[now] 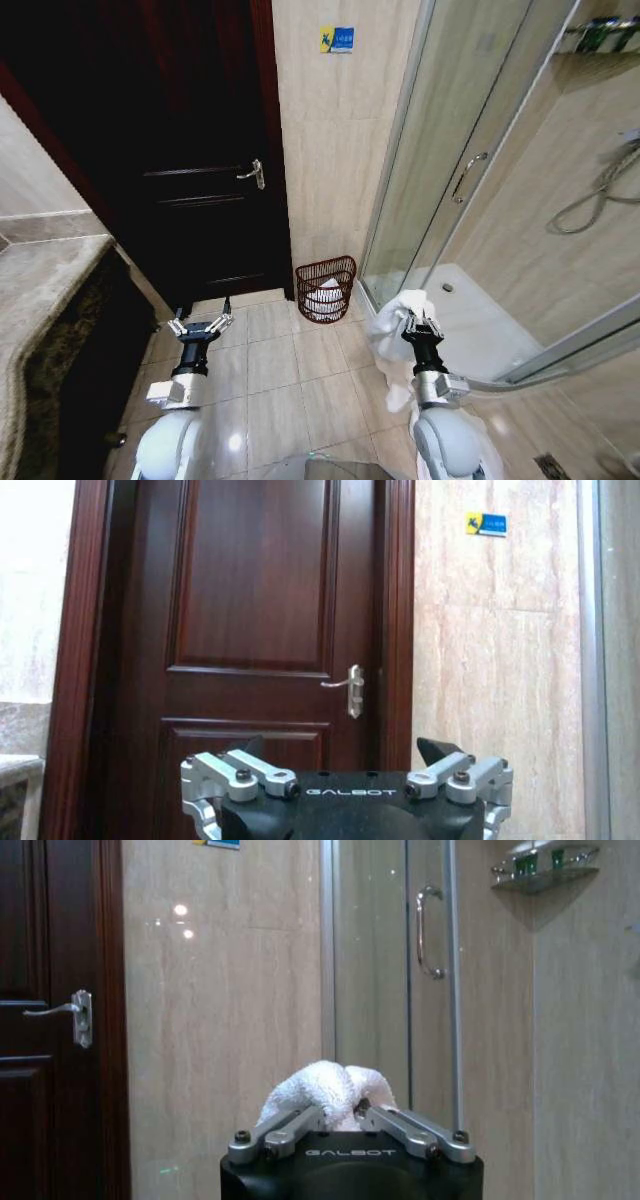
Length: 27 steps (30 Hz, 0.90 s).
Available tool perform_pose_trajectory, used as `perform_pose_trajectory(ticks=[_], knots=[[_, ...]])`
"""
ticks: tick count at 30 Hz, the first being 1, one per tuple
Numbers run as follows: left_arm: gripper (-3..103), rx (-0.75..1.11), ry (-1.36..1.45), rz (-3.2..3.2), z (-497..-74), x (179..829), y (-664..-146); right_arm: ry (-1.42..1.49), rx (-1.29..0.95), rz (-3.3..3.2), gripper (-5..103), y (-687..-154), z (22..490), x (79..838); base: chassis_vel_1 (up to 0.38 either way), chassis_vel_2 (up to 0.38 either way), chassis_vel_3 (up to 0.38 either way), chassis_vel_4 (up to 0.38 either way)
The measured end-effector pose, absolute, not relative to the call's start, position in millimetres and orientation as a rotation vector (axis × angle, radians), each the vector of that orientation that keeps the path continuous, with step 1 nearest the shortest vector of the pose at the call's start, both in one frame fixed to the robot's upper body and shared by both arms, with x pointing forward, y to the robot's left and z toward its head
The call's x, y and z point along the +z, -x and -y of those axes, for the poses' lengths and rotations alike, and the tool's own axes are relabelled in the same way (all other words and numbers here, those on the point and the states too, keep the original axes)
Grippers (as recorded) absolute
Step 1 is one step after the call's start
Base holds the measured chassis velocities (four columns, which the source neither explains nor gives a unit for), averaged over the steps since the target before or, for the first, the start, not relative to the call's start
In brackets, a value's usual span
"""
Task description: Discard the used towel into the hamper.
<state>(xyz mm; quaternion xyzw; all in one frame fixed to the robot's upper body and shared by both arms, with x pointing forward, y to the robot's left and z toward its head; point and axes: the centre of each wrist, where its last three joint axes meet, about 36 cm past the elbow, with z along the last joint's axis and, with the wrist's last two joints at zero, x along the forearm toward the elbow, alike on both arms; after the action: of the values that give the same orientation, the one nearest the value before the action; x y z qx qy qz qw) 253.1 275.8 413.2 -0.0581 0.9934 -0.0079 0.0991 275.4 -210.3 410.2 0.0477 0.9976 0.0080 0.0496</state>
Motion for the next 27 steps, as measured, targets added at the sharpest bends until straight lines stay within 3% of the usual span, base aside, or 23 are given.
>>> perform_pose_trajectory(ticks=[27], knots=[[100, -0.029, 0.156, -2.958, -273.2, 417.9, -254.8, -0.142, 0.041, -3.031, 5, -280.6, 208.3, 409.7, -0.094, 0.086, 0.084, -0.084]])
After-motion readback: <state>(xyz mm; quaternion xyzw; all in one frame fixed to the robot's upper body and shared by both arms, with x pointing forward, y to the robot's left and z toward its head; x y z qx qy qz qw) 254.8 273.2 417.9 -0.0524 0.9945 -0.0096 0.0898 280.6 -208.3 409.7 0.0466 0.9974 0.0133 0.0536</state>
